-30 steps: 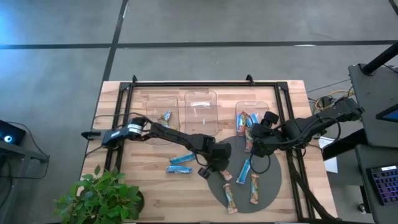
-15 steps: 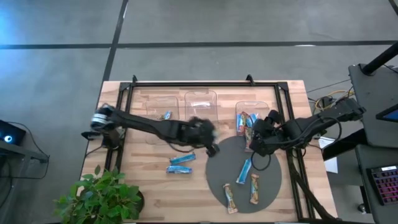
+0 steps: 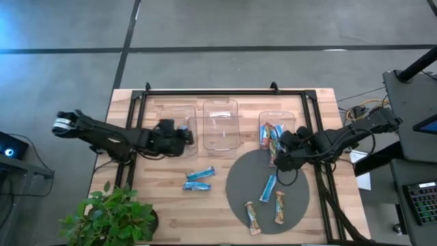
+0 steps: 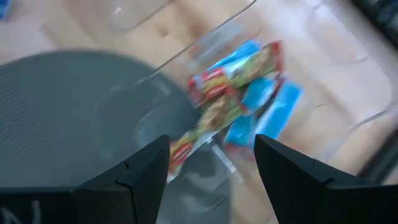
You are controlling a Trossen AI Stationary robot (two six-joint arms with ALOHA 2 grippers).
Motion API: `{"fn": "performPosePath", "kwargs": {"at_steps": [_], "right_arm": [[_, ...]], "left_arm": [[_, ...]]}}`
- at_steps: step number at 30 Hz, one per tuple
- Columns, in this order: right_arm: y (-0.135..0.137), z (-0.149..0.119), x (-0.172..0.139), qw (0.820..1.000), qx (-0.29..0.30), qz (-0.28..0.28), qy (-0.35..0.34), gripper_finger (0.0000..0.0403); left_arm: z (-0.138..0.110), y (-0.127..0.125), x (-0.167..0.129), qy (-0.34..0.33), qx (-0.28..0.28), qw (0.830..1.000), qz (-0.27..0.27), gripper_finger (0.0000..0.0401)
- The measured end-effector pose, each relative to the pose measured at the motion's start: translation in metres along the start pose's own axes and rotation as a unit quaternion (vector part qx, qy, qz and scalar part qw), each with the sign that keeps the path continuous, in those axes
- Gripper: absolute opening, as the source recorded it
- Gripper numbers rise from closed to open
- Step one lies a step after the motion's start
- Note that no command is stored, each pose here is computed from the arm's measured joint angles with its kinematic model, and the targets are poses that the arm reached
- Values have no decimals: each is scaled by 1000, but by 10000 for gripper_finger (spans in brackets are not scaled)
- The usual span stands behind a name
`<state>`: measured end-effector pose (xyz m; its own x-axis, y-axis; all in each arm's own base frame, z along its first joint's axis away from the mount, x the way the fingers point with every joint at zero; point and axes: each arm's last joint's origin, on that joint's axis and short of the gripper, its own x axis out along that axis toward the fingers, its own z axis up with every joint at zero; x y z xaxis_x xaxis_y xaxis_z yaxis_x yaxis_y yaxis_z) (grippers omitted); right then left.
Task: Pick and place Granola Bars by type
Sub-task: Put the yellow granola bar into the left transparent bin
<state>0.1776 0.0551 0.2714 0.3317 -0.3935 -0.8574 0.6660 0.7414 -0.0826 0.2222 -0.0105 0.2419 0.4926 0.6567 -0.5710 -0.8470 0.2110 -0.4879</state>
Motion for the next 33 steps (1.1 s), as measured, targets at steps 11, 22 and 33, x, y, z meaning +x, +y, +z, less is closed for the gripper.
{"fn": "performPosePath", "kwargs": {"at_steps": [11, 22, 33], "right_arm": [[35, -14, -18, 981, -46, 186, 21, 226], [80, -57, -20, 972, -58, 221, 55, 226], [108, -107, 12, 957, 142, 70, 244, 226]], "left_arm": [[3, 34, 10, 57, 26, 996, 57, 137], [3, -46, -73, 26, 129, 972, -195, 167], [-54, -67, -119, 66, 110, 954, -270, 167]]}}
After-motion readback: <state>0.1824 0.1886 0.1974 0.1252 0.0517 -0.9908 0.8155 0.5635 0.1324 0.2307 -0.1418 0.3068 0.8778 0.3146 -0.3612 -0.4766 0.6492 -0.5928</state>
